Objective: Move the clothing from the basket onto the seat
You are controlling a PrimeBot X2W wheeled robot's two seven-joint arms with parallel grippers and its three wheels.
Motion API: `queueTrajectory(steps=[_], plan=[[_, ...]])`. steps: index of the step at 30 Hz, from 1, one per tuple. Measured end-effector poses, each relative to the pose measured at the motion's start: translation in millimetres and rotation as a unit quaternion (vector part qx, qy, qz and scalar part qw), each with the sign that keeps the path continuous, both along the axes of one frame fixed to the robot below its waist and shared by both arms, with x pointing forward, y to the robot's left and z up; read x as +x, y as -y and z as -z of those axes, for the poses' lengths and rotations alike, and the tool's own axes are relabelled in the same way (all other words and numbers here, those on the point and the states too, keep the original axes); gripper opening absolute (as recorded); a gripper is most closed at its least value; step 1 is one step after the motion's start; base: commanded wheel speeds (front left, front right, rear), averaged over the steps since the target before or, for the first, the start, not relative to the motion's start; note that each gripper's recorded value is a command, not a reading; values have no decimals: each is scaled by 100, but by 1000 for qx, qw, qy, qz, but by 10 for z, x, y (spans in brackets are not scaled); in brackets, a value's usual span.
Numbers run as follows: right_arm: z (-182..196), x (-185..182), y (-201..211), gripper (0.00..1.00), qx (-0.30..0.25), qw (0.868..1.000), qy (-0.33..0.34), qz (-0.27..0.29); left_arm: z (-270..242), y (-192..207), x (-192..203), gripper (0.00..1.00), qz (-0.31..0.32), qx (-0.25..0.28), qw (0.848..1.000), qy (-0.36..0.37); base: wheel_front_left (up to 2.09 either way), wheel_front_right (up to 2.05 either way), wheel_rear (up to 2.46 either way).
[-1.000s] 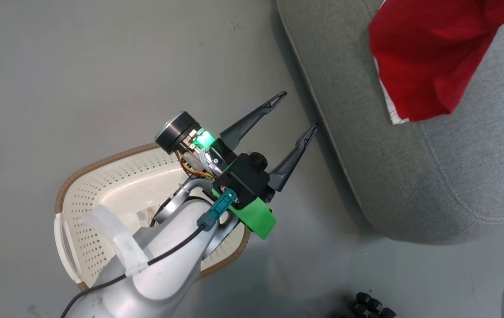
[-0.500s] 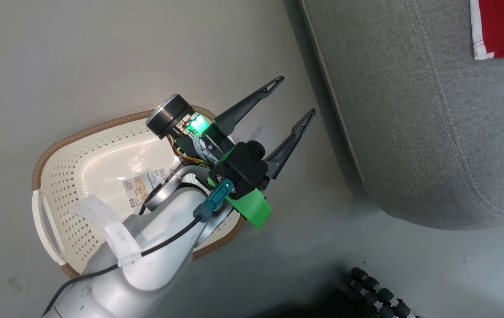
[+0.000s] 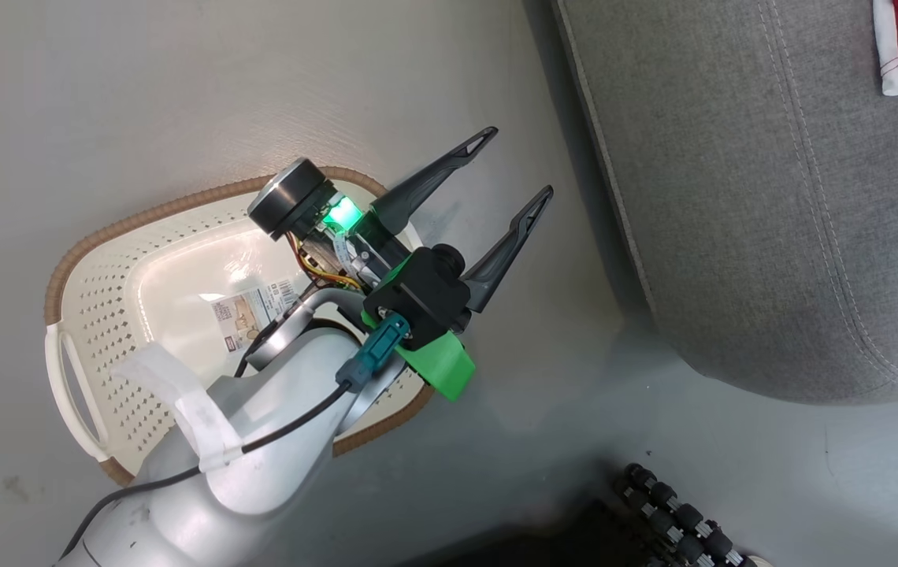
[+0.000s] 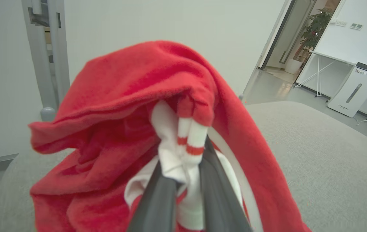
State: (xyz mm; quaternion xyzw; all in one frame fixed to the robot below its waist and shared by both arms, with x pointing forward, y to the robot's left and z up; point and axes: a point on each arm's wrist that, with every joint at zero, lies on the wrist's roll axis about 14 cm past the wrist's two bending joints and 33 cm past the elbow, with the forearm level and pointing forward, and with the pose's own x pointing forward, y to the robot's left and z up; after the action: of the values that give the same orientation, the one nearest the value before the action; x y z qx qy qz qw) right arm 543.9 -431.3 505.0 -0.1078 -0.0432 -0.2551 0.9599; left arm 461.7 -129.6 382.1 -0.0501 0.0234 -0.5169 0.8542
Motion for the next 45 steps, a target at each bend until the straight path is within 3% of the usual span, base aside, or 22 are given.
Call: queueTrajectory(steps=[8, 9, 10, 20, 28, 38, 45], plan=[[309, -141, 22, 0, 39, 999, -28, 17, -35, -13, 24, 100, -3, 1, 1000, 4, 0, 0, 0], [316, -147, 17, 35, 44, 999, -27, 17, -41, -17, 27, 100, -4, 2, 1000, 6, 0, 0, 0], [327, -158, 14, 100, 49, 998, -28, 18, -52, -19, 29, 100, -4, 2, 1000, 7, 0, 0, 0], [259, -479, -58, 100, 62, 998, -31, 10, -330, 23, -62, 100, -6, -9, 1000, 21, 0, 0, 0], [1, -803, -242, 100, 55, 998, -13, -19, -636, -31, -145, 100, -29, -14, 999, 32, 0, 0, 0], [-432, -960, -735, 100, 42, 994, 36, -92, -1009, -384, -178, 100, -109, -20, 993, 41, 0, 0, 0], [-598, -852, -1334, 100, 50, 981, 62, -175, -1221, -853, -130, 100, -194, -24, 980, 51, 0, 0, 0]])
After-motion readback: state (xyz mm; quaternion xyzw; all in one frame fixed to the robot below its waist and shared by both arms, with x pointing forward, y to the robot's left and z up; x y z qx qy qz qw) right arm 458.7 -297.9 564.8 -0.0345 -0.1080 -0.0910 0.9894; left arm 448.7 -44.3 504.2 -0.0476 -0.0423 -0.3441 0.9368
